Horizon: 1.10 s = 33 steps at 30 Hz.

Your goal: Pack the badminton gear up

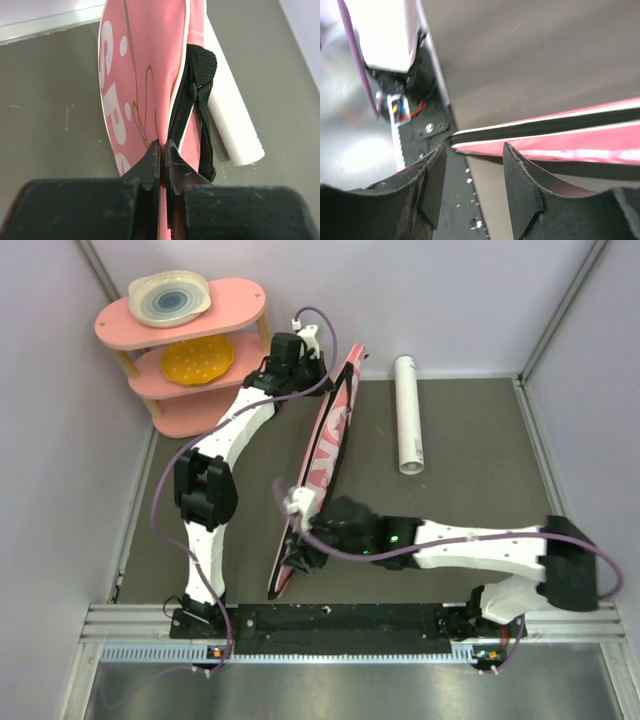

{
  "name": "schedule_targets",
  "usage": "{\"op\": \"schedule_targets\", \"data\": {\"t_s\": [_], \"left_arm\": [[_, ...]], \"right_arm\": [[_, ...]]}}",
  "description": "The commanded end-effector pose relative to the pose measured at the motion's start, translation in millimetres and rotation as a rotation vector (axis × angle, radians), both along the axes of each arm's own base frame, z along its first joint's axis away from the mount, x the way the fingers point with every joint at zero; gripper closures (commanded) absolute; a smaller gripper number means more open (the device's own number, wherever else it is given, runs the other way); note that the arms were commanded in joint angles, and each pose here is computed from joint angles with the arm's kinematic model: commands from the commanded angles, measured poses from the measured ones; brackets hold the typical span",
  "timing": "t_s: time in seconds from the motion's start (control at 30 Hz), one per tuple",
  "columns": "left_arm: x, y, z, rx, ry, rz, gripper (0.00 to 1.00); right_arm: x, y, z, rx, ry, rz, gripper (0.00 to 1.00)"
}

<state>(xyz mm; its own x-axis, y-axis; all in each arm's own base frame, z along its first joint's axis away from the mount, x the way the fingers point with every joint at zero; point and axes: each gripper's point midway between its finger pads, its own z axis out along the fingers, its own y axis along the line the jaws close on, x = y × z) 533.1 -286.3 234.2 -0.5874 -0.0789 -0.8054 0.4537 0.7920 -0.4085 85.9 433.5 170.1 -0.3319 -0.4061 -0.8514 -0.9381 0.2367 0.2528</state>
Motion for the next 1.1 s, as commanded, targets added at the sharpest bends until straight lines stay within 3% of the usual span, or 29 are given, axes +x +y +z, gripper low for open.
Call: {"op": "schedule_targets", "data": {"t_s": [0.0,0.2,0.33,0.37,0.57,0.6,0.83,1.07], "left_arm": [[-14,20,52,0.128,-0.158,0.038,1.00],[-24,6,47,0.269,-0.196,0.124,1.00],[-20,-10,31,0.320,-0.182,0.181,1.00],[-19,-14,29,0.312,-0.179,0.188,1.00],[-14,-53,11,0.210,-0.128,0.146,0.99],[-14,-58,9,0.198,-0.120,0.131,0.88],[-30,-82,11,0.106,-0.061,0.008,0.59],[-61,-73,50,0.036,-0.057,-0.065,0.52]], "right_arm": [[52,-39,76,0.223,-0.099,-0.273,0.50],[121,-111,68,0.246,-0.014,-0.657,0.46],[137,-159,50,0.268,0.042,-0.815,0.46],[137,-168,61,0.318,0.050,-0.837,0.46],[133,-225,49,0.281,0.020,-0.981,0.46],[133,-234,45,0.269,0.009,-1.011,0.46],[119,-271,46,0.294,-0.022,-1.079,0.45],[120,-289,46,0.251,-0.046,-1.148,0.45]]}}
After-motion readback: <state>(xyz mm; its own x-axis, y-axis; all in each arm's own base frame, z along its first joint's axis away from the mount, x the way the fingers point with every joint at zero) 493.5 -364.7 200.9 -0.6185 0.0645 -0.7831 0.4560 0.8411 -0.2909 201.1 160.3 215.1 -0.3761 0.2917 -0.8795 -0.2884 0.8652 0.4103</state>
